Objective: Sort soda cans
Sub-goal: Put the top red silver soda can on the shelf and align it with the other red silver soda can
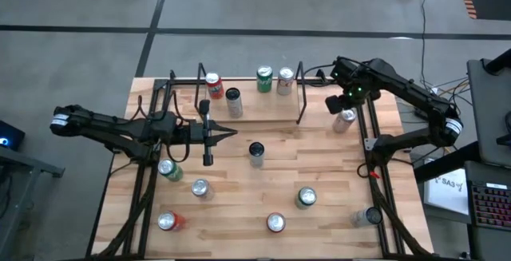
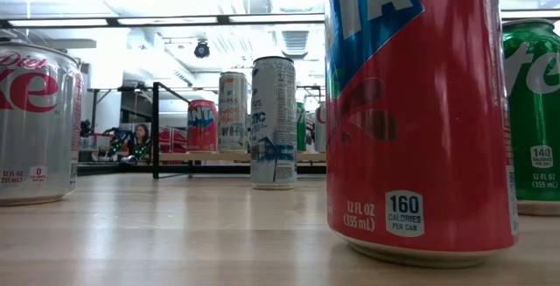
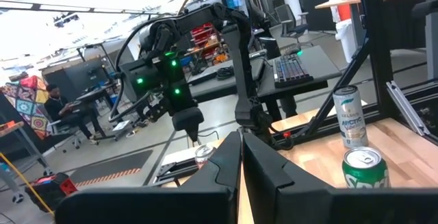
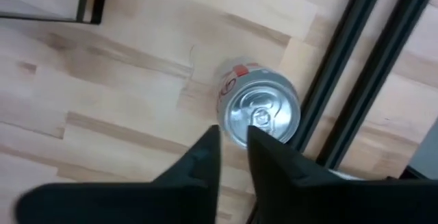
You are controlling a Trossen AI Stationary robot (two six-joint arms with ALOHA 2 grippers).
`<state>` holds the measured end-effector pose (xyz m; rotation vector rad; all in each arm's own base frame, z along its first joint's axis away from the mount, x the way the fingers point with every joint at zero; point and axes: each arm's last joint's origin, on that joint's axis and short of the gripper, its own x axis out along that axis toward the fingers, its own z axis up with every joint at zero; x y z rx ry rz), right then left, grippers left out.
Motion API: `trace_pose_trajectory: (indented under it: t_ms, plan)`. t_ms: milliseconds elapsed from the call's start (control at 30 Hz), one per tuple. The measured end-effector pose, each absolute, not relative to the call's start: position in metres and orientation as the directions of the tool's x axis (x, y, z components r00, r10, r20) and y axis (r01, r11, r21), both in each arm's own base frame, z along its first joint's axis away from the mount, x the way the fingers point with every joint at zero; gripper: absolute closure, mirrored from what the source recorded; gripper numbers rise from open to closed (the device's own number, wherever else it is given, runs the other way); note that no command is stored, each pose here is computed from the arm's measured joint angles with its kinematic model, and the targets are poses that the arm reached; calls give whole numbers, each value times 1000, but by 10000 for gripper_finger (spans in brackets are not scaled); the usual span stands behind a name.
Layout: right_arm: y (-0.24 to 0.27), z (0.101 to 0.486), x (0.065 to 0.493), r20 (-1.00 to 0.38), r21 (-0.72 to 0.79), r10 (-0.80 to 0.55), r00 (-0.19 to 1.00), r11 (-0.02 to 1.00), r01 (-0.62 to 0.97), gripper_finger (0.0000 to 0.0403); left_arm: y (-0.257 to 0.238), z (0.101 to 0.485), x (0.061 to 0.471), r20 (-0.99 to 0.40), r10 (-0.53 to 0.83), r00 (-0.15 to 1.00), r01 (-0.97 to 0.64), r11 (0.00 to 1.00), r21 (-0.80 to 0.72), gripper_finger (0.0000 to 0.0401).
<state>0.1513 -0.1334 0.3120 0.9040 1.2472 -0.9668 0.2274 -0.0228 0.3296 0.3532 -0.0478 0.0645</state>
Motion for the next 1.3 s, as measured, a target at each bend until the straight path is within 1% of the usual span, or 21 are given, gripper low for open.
trace_pose_trajectory:
  t_ms: [67,367,467,567,667,900,1100,1300]
  plan:
    - [-133,312,151,-994,35,-84,68,341,939,309,-23,330,227,58,55,997,-71,936,344,401]
    - [-132,312,150,-996,27,-71,53,323,946,122,-23,330,227,58,55,997,-71,935,347,401]
    - [-132,312,150,-996,21,-76,48,323,946,71,-23,330,227,58,55,997,-72,934,351,401]
    - [-132,311,150,-996,19,-74,46,323,946,37,-23,330,227,58,55,997,-72,934,351,401]
    - [-132,308,150,-997,16,-70,41,324,946,27,-23,330,227,58,55,997,-72,934,351,401]
    - [-135,285,153,-996,19,-79,47,321,947,26,-23,330,227,57,55,997,-71,934,351,401]
    - [-135,271,150,-996,-40,-93,-14,289,957,25,-23,330,227,57,55,997,-72,934,351,401]
    - [-134,264,148,-996,-52,-81,-30,285,957,25,-23,330,227,57,55,997,-71,934,351,401]
